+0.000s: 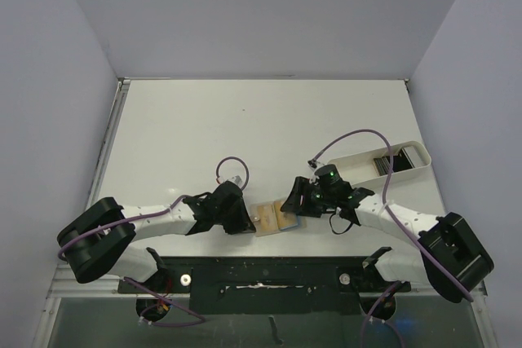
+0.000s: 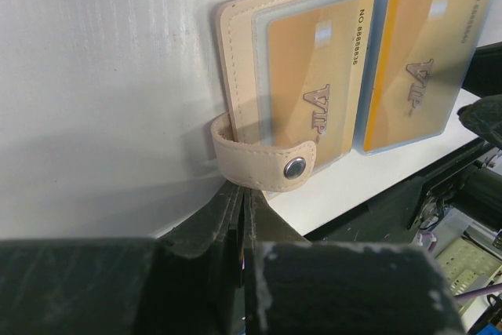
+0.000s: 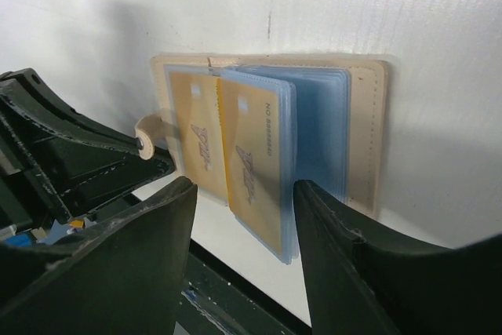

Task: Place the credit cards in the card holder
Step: Turn over the card slot in the card holder.

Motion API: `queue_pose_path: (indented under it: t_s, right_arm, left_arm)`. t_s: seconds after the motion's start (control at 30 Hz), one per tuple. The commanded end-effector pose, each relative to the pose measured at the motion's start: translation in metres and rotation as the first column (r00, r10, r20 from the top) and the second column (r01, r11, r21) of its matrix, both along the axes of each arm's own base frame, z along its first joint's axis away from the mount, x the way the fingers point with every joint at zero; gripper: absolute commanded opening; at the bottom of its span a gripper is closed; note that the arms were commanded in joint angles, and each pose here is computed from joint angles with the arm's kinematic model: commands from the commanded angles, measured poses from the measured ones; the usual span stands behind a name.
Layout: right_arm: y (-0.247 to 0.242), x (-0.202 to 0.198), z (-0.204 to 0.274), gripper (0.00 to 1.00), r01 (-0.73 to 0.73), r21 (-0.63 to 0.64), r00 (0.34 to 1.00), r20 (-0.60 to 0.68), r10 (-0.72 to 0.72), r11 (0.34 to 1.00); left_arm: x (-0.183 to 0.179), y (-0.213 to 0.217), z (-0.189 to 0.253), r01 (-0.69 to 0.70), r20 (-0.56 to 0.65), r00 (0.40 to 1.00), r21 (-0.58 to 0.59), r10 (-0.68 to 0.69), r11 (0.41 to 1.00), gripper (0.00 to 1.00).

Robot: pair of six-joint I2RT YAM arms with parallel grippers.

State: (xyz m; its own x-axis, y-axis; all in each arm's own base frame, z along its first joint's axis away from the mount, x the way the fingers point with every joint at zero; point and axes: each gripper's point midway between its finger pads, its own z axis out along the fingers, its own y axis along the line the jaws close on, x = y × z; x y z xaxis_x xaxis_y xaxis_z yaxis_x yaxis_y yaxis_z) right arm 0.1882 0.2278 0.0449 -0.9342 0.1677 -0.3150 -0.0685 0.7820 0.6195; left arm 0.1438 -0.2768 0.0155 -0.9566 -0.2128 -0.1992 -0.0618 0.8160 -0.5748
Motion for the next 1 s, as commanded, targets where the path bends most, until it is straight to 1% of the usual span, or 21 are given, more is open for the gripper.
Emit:
queue_pose_path:
  t_s: [0.0, 0.2, 0.77, 0.97]
  right_arm:
    - [0.011, 0.012, 0.028, 0.53, -0.013, 0.088, 0.996, 0.086, 0.005, 0.996]
    - [0.016, 0.012, 0.036, 0.53, -0.034, 0.124, 0.994, 0.108, 0.021, 0.992]
    - [0.029, 0.005, 0.037, 0.53, -0.061, 0.213, 0.995, 0.091, 0.042, 0.975]
    - [0.032, 0.004, 0.036, 0.52, -0.061, 0.22, 0.995, 0.085, 0.044, 0.974]
  left_arm:
    - [0.008, -0.006, 0.007, 0.006, 0.032, 0.999, -0.01, -0.006, 1.0, 0.0]
    - [0.008, -0.007, 0.008, 0.005, 0.034, 0.999, -0.012, -0.005, 1.0, 0.0]
    - [0.007, -0.007, 0.006, 0.004, 0.03, 1.0, -0.012, -0.004, 1.0, 0.0]
    - [0.008, -0.007, 0.007, 0.004, 0.031, 1.0, -0.014, -0.004, 1.0, 0.0]
